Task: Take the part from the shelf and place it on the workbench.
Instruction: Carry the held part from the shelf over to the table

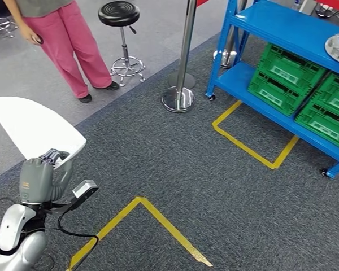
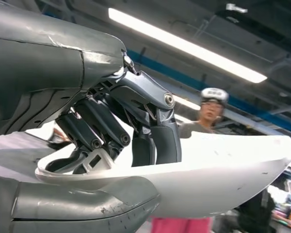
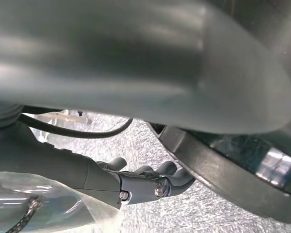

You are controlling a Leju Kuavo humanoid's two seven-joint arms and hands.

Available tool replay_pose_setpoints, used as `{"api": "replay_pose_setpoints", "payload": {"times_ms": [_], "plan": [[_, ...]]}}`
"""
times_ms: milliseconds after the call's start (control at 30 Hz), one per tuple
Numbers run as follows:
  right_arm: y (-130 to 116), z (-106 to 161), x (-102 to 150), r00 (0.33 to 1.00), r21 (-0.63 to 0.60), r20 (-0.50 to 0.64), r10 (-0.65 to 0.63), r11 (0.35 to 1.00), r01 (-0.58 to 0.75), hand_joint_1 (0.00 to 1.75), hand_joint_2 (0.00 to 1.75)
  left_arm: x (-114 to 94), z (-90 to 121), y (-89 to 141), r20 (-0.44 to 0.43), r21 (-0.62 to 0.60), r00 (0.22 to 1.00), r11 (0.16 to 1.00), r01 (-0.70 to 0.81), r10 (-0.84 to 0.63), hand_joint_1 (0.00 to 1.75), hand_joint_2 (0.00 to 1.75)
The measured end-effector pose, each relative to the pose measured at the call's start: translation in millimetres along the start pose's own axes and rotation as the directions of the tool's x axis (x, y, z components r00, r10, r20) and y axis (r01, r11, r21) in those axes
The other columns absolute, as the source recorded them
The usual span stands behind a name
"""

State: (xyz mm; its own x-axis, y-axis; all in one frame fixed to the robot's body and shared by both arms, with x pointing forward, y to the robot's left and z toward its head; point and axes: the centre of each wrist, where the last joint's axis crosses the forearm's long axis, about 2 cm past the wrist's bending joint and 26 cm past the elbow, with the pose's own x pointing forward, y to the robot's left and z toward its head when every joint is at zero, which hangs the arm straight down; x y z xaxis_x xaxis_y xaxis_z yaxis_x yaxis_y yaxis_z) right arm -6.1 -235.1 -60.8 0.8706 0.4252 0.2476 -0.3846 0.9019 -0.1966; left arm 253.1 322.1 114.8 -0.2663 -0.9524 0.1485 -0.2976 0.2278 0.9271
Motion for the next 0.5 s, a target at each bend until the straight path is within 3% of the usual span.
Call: {"api": "replay_pose_setpoints", "payload": {"times_ms": [500], "plan": [[-1.4,-0.7,6.1,1.0,0.005,0.022,-0.01,1.0,0.01,0.0,0.0,0.9,-3.0,0.7,-0.007,0.004,1.0,1.0,-0.014,0.014,1.75,1.75]]}}
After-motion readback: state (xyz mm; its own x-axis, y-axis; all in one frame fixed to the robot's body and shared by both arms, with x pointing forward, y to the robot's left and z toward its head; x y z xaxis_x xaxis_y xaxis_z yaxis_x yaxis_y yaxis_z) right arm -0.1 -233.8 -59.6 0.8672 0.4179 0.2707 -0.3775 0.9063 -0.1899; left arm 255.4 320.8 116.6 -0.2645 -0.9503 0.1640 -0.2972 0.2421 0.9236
